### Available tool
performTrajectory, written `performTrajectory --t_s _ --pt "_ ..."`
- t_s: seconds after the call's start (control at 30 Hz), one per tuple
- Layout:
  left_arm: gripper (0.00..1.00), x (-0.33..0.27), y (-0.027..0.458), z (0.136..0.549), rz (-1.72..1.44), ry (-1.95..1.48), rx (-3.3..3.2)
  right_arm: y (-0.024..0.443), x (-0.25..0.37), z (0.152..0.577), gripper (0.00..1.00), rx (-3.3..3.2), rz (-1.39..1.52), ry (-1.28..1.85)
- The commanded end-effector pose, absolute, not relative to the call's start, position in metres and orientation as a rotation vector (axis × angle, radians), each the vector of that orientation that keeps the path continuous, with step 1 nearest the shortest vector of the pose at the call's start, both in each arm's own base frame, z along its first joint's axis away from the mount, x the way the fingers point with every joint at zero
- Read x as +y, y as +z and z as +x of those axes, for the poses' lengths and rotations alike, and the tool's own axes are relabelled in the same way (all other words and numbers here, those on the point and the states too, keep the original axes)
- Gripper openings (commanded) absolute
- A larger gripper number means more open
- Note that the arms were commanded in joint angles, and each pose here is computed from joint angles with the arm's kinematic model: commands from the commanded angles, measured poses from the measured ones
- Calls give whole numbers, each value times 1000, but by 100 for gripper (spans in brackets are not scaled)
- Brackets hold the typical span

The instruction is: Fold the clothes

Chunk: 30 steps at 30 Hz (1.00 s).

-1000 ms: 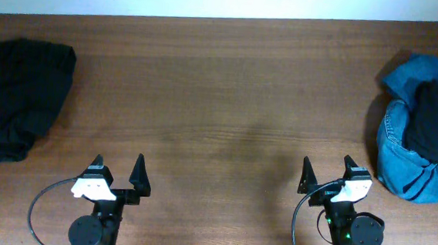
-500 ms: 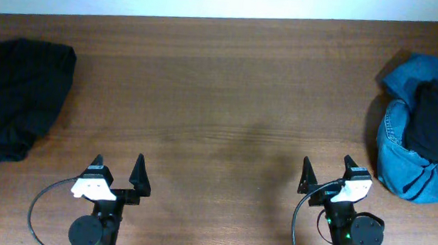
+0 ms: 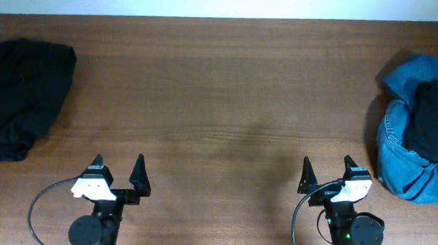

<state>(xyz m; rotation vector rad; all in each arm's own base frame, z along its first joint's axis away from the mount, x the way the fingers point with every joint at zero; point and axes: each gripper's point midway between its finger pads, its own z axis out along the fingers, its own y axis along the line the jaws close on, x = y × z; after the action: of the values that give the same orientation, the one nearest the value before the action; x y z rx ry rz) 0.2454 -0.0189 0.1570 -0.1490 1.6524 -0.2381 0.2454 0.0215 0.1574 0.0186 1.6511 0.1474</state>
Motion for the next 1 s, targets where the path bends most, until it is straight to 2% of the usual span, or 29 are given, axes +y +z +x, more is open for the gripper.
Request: performTrajectory --t_s 0.0,0.97 --pt "99 -20 156 245 -128 -229 1650 156 20 245 99 1651 31 148" --pt "99 -20 156 245 -128 -229 1650 156 20 245 99 1651 31 148"
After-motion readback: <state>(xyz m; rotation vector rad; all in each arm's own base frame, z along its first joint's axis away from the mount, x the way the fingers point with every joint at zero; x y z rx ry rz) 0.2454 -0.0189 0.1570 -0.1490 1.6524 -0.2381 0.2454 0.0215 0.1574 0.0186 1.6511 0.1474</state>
